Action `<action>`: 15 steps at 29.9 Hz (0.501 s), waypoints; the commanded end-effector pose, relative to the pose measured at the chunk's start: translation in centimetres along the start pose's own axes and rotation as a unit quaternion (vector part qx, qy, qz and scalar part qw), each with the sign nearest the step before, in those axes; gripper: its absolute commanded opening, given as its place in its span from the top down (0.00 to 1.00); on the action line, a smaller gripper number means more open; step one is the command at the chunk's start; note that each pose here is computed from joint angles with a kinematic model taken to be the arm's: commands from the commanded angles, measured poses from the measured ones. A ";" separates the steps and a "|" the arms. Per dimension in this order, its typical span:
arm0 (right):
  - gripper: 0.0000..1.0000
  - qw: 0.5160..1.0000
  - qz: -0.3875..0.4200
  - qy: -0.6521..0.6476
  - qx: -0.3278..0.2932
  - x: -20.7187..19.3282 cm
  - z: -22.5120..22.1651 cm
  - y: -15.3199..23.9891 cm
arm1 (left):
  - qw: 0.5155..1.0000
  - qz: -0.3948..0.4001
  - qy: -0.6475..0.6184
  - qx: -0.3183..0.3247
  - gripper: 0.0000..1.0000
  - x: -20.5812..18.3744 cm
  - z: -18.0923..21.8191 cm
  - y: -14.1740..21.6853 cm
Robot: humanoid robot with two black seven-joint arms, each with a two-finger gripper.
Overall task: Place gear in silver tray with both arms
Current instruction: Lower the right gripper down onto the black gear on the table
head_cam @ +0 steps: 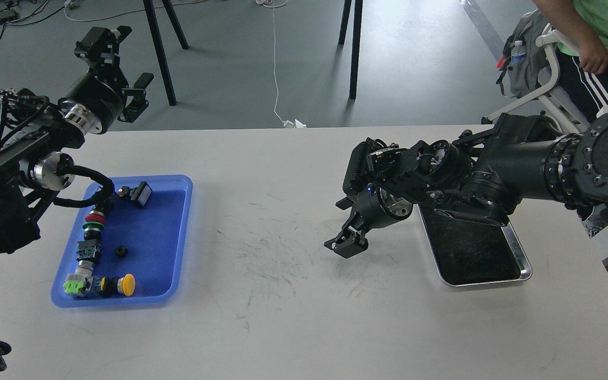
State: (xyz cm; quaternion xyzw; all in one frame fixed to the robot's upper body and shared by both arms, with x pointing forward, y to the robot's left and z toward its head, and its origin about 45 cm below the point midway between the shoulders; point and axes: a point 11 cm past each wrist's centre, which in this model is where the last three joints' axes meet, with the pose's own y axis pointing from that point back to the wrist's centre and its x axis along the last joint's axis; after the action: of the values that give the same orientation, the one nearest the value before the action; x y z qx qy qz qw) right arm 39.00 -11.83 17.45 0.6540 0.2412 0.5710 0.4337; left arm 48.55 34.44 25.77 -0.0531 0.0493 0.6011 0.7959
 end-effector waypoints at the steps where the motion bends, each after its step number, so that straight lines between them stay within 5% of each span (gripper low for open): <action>1: 0.05 1.000 -0.010 0.003 -0.002 -0.4 0.1 0.0 | 1.000 0.001 -0.001 0.001 0.02 0.1 0.0 0.0; 15: 0.10 1.000 -0.026 -0.013 -0.001 -3.1 -0.1 -1.2 | 1.000 0.006 0.000 0.003 0.02 0.2 -0.4 0.1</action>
State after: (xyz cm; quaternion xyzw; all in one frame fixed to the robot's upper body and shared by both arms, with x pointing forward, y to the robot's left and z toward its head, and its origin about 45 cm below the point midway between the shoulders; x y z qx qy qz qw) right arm 38.48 -13.57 15.28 0.6526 0.2538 0.5539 0.4504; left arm 48.55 34.51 25.36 -0.0507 0.0515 0.6048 0.7931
